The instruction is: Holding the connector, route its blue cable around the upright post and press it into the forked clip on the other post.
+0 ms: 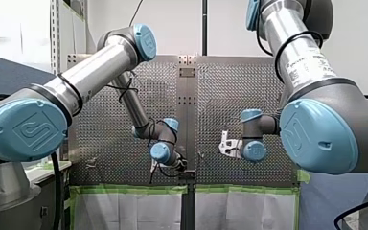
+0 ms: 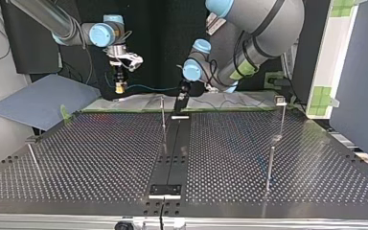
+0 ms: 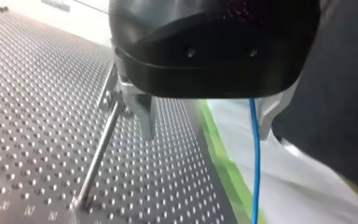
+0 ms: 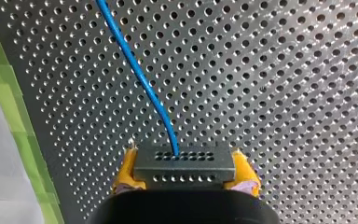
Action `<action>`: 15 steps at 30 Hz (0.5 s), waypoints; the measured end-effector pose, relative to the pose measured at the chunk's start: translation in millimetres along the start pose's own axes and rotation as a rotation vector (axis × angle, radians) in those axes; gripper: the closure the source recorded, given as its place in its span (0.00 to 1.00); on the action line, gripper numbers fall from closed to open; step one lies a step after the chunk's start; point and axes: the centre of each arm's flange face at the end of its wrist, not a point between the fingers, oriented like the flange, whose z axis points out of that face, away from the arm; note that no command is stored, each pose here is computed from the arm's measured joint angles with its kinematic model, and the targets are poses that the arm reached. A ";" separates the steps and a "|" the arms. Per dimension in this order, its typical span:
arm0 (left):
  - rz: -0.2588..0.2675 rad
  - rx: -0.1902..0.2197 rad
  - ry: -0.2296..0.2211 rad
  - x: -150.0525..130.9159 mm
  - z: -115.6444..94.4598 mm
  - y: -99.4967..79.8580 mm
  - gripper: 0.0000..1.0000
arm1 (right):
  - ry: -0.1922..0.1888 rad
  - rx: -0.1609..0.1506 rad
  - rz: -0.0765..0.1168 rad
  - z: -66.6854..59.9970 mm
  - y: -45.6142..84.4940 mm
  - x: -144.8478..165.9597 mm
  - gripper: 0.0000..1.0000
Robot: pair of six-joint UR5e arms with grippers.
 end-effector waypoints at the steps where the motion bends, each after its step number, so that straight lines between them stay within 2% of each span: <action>1: -0.009 0.010 0.001 0.2 -0.3 -1.5 0.00 | 0.000 -0.002 0.000 0.3 1.2 0.2 0.84; 6: -0.057 0.036 0.010 1.1 -1.6 -6.1 0.00 | 0.003 -0.021 0.003 3.3 11.5 1.9 0.84; 15: -0.114 0.038 0.014 1.3 -1.9 -5.7 0.00 | 0.003 -0.046 -0.002 6.6 25.5 3.4 0.84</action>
